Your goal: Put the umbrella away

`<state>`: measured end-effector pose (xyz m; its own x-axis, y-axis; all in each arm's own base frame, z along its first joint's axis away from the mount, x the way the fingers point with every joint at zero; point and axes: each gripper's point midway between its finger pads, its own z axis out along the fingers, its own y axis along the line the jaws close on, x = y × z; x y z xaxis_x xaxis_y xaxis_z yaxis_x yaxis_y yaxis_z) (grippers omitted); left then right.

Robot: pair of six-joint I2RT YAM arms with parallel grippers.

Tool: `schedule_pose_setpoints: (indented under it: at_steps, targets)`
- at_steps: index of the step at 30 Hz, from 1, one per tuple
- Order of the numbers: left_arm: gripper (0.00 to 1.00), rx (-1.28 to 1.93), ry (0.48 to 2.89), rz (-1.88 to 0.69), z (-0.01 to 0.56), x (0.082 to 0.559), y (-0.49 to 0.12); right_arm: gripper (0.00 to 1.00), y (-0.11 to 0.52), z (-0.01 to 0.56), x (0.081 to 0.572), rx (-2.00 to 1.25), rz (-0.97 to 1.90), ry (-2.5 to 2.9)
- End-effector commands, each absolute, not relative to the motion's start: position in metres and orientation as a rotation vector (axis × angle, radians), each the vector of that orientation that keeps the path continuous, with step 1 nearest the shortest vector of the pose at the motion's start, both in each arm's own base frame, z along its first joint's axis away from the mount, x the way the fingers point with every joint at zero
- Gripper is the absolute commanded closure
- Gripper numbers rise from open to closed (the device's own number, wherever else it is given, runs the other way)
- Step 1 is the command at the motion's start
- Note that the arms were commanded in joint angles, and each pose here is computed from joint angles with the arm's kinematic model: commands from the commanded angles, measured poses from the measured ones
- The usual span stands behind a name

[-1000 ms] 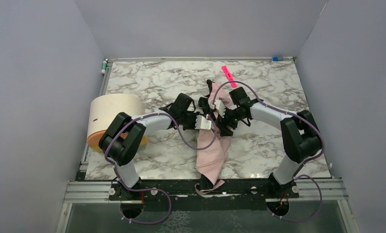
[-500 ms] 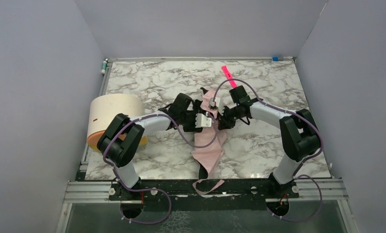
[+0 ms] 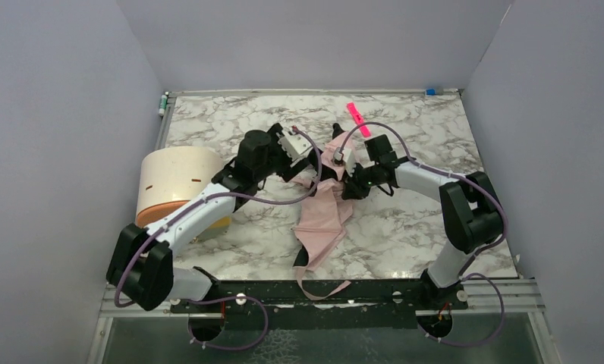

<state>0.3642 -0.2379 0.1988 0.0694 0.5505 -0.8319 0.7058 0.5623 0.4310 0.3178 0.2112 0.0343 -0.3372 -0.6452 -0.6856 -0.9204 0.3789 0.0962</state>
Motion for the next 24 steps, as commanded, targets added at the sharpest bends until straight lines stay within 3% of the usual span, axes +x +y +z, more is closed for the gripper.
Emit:
schedule_pose_setpoints:
  at_steps: [1,9,17,24]
  targets:
    - [0.15,0.696,1.766,-0.329,0.219,0.336,-0.217,0.94,0.189,0.013,0.319,-1.329,0.542,2.162]
    - [0.02,0.075,2.218,-0.757,0.164,0.251,-0.208,0.94,0.196,0.033,0.321,-1.382,0.545,2.031]
    - [0.01,-0.213,2.233,-0.798,0.141,0.228,-0.187,0.94,0.201,0.044,0.324,-1.398,0.541,1.927]
    - [0.15,-0.165,2.305,-0.753,0.121,0.214,-0.192,0.94,0.204,0.047,0.324,-1.414,0.547,1.892]
